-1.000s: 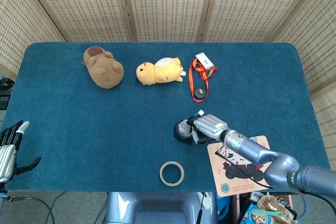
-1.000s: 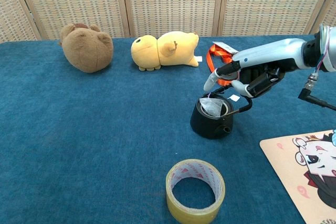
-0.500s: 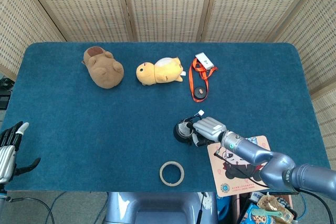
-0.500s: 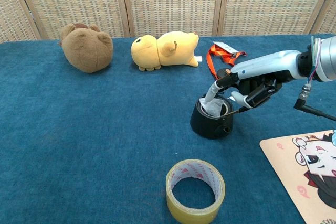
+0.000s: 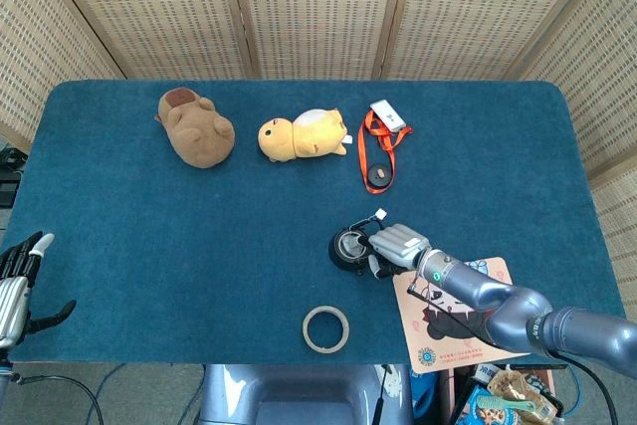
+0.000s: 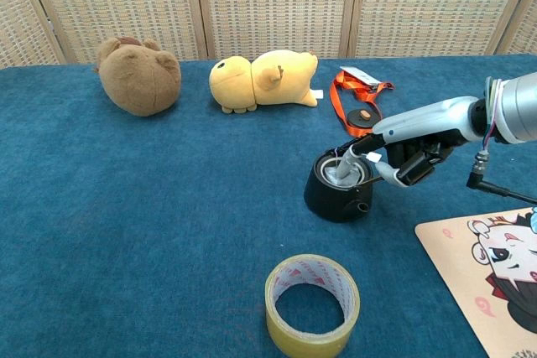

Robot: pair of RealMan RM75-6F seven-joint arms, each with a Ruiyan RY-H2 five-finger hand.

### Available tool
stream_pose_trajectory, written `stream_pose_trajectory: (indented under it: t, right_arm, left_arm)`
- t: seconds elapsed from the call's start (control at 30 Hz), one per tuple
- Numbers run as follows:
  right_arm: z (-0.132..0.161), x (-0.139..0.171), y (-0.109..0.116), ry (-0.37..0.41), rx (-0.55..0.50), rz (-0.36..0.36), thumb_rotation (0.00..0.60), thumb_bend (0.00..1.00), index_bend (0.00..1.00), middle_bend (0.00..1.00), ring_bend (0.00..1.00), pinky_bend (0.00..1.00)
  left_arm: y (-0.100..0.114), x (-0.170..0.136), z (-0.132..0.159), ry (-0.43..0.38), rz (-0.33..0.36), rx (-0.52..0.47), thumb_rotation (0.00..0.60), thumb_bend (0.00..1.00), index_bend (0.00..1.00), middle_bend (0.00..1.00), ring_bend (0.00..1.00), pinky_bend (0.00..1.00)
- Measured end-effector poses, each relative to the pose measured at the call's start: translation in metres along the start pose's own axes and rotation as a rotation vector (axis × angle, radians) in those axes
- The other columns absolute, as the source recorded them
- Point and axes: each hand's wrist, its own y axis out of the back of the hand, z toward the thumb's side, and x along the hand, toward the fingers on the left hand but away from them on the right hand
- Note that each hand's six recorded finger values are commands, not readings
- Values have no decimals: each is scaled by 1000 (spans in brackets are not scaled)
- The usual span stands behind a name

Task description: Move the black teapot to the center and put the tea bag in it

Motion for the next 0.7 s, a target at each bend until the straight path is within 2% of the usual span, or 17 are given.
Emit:
stream_pose_trajectory:
  t: [0.43,0.7]
  right_arm:
    - [1,-1,-9,-3,56,18,346,940,194,1000,1000,1000]
    - [5,2,-4,3,70,-6,345,940,194,1000,1000,1000]
  left_arm:
    - [-2,0,1,-4,-4,-4,600,260,0,0,0,0]
    - [-3,0,-1,-3,-5,-11,600,259,0,0,0,0]
